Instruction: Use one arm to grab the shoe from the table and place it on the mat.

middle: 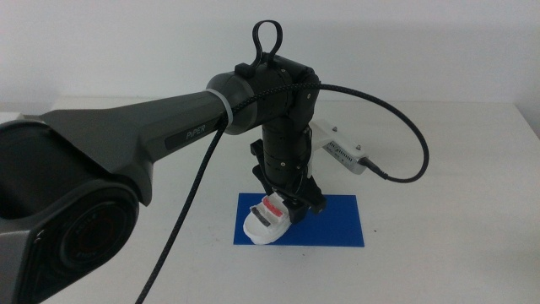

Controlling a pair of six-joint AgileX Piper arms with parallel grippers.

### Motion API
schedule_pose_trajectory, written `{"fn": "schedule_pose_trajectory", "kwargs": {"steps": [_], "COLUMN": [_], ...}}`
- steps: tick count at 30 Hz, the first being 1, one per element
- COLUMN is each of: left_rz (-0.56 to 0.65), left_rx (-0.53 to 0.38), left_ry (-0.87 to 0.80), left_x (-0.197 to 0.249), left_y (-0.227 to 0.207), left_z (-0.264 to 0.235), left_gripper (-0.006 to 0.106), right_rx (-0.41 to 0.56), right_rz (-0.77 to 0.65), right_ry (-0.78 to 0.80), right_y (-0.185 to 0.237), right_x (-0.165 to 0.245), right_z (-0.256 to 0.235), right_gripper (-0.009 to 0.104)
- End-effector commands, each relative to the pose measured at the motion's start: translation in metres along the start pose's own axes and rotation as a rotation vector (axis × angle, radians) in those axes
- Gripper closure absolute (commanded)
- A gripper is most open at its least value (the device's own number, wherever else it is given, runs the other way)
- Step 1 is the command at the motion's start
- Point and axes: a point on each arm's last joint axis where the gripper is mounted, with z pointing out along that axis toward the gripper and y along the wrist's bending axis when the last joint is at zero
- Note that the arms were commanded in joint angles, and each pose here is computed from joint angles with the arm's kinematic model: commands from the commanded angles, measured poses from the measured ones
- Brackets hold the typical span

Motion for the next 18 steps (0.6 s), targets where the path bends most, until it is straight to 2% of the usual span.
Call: {"fn": "schedule_pose_trajectory", "kwargs": {"steps": [1,3,6,8,11,14,18], "left_rz": [0.04,0.113,0.395,0.512,0.574,0.575,0.614], "left_rx": [-0.006,0.008,0.014,0.015,0.001,-0.022,0.009], "left_ry": [-0.011,-0.016,-0.021,-0.023,-0.021,-0.048,-0.052], "left_x": [-0.0008,-0.0012,-0.0014,-0.0015,-0.0016,-0.0045,-0.0038], "left_y": [-0.0006,-0.002,-0.0028,-0.0029,-0.0017,-0.0004,-0.0033], "left_z": [-0.0051,-0.0051,-0.0051,-0.0051,-0.0051,-0.0052,-0.0041], "left_gripper": [0.102,0.102,0.102,0.102,0.102,0.102,0.102], "right_rx": [-0.002,-0.002,-0.002,-0.002,-0.002,-0.002,-0.002], "right_rz": [-0.014,-0.014,-0.014,-0.014,-0.014,-0.014,-0.014], "right_ry": [-0.01,-0.01,-0.01,-0.01,-0.01,-0.01,-0.01], "right_y": [-0.0001,-0.0001,-0.0001,-0.0001,-0.0001,-0.0001,-0.0001], "right_x": [-0.0002,-0.0002,-0.0002,-0.0002,-0.0002,-0.0002,-0.0002], "right_z": [-0.0002,-0.0002,-0.0002,-0.0002,-0.0002,-0.0002,-0.0002], "right_gripper": [0.016,0.016,0.016,0.016,0.016,0.016,0.016]}}
